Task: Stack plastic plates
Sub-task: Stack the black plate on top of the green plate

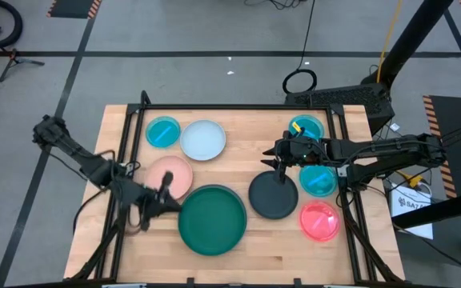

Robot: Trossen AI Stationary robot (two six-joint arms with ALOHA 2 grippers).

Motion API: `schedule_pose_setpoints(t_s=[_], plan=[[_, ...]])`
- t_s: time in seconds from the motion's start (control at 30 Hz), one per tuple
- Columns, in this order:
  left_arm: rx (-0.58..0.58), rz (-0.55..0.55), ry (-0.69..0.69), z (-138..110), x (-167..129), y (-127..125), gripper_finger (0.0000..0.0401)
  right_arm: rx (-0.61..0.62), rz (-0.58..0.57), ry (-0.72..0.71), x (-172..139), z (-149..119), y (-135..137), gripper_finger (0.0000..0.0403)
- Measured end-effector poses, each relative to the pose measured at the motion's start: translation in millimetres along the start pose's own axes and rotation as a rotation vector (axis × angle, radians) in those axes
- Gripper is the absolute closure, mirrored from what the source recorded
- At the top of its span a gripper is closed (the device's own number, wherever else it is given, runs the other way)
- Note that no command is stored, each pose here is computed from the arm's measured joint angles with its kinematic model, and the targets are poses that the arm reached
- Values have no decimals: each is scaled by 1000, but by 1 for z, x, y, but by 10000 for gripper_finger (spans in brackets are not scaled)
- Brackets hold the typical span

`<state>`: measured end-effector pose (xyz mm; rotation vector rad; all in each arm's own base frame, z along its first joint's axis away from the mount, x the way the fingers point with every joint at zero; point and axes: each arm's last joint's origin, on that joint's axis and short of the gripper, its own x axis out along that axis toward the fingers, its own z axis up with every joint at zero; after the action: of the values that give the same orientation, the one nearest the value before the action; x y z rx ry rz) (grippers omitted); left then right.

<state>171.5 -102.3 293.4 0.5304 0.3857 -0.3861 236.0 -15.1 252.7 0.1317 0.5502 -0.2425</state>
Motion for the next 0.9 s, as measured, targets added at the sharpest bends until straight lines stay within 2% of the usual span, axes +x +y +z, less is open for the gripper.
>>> schedule_pose_setpoints(t_s=[0.1, 0.27, 0.47, 0.7, 0.9], plan=[[-68, 59, -2, -17, -11, 16, 352, 1, 0, 0, 0, 0, 0, 273], [-149, 152, -93, -40, -28, 32, 352, 2, 1, -6, 0, 0, 0, 273], [-219, 223, -110, -63, -38, 33, 352, 3, 2, -13, 0, 1, 0, 273], [-210, 286, -162, -64, -52, 37, 352, 54, -4, 20, 8, -3, 1, 273], [-229, 389, -108, -72, -64, 39, 352, 65, -16, 97, 27, -13, 2, 273]])
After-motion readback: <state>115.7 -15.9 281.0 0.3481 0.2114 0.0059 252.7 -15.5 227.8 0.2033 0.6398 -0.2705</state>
